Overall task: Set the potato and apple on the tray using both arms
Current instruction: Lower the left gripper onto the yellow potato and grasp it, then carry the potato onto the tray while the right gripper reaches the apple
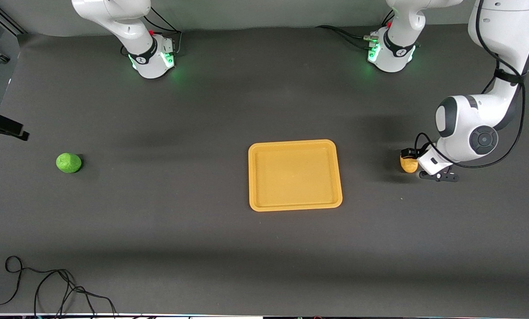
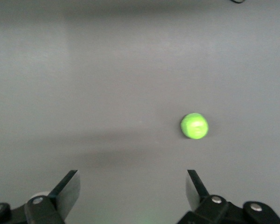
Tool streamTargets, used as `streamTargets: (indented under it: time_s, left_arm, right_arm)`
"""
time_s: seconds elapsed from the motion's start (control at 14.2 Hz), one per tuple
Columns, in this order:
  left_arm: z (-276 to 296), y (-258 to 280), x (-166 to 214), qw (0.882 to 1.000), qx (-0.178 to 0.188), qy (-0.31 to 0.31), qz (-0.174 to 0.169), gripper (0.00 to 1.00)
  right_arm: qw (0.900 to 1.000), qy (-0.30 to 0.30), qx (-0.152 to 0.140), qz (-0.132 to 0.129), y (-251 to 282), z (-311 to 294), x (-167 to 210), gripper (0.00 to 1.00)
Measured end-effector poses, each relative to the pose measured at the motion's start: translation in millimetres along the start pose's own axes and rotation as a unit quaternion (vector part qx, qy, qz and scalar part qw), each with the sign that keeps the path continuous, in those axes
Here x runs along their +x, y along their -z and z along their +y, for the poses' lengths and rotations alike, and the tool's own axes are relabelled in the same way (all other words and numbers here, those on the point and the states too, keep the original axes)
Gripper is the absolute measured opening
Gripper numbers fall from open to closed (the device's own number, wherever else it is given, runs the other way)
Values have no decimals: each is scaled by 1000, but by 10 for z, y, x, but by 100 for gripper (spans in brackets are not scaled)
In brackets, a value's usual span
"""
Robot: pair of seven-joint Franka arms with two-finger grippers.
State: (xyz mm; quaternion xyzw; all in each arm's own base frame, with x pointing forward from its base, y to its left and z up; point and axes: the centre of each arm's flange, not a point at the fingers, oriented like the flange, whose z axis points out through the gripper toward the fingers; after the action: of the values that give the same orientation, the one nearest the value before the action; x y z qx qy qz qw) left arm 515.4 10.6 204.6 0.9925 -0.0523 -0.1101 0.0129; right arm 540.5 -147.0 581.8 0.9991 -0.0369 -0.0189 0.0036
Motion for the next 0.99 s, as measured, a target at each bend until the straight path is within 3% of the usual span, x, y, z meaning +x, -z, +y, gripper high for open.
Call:
streamTargets:
  time_s: [0.14, 0.42, 0.64, 0.85, 0.99]
  left_arm:
    - [-7, 9, 23, 1000, 1, 0, 9, 52]
    - [-7, 191, 76, 999, -6, 10, 32, 52]
    - [190, 810, 133, 997, -53, 37, 47, 52]
    - [940, 1503, 273, 992, -74, 80, 58, 52]
    - [1683, 1589, 331, 990, -76, 101, 55, 52]
  right_arm:
    - [1000, 5, 3, 2, -118, 466, -130, 100]
    - [1000, 10, 19, 20, -280, 1051, -562, 100]
    - [999, 16, 19, 26, -404, 1177, -850, 100]
    - [998, 39, 16, 38, -608, 1245, -935, 100]
    - [998, 48, 12, 45, -830, 1288, -938, 100]
